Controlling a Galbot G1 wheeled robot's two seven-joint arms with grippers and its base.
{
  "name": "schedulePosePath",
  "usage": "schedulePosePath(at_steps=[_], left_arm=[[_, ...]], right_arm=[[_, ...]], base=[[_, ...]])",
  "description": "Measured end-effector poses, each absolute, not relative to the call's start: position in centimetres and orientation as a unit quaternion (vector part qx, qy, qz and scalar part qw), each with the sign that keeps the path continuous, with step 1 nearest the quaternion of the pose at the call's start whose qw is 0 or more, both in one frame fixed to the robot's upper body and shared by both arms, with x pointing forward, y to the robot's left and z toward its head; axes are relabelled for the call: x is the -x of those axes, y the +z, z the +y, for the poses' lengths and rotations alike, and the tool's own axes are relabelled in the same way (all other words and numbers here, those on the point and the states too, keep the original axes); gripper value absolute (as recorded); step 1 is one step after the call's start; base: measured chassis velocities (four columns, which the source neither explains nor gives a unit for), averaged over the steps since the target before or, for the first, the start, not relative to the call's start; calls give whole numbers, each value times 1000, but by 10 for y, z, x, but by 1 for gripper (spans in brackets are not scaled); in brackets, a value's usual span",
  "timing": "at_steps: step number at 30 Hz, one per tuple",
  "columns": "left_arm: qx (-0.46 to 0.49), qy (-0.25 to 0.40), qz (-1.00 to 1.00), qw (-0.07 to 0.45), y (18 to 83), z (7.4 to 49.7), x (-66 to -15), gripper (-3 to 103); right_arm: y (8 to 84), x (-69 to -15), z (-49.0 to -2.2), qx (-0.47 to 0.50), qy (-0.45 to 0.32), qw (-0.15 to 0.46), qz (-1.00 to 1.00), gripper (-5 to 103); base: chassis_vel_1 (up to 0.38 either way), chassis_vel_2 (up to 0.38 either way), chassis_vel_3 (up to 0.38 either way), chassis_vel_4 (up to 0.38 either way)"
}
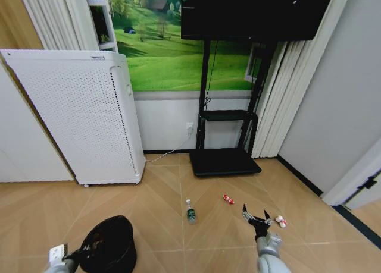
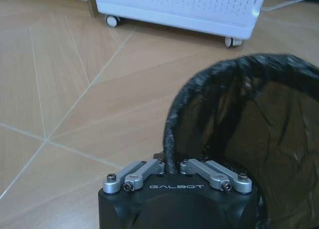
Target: Pick up the trash bin and place the garbage on the floor into it.
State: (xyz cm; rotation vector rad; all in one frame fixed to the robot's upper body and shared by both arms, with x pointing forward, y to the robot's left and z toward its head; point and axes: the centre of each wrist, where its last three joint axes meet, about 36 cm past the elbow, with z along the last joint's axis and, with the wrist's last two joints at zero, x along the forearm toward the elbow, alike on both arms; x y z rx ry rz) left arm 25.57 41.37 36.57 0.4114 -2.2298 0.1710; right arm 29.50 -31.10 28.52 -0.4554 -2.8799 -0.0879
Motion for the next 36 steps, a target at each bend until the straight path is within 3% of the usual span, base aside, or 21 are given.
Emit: schedulePosePath(at_steps=[6,13,15,18,23,26,36], left_arm=[[-152,74,-894,416,363,414,-263,5],[-125,63,-924,356,356,419,-286,4],[-124,54,-933,333,356,419,-293,4],[-104,18,-964,245,358,416,-310,4],[-69,-8,-980,184,369,407,-321,4],[-37,-23,-992,120,385,393,-331,4],[6,-27,-999,36,417,378,-357,4]], right_arm=[[284,-295,-311,156,-31,113,-981,100],[285,-295,-310,157,-32,112,-981,100],[287,-295,-310,157,-31,109,-981,100],[294,-295,-309,158,-30,101,-982,100],[301,-295,-308,158,-34,96,-982,100],[309,-295,-302,149,-43,97,-983,100],[323,-296,-292,63,-50,112,-990,100]], base=[[0,0,0,0],[0,0,0,0],[0,0,0,0],[0,0,0,0],[0,0,0,0],[0,0,0,0],[0,0,0,0]])
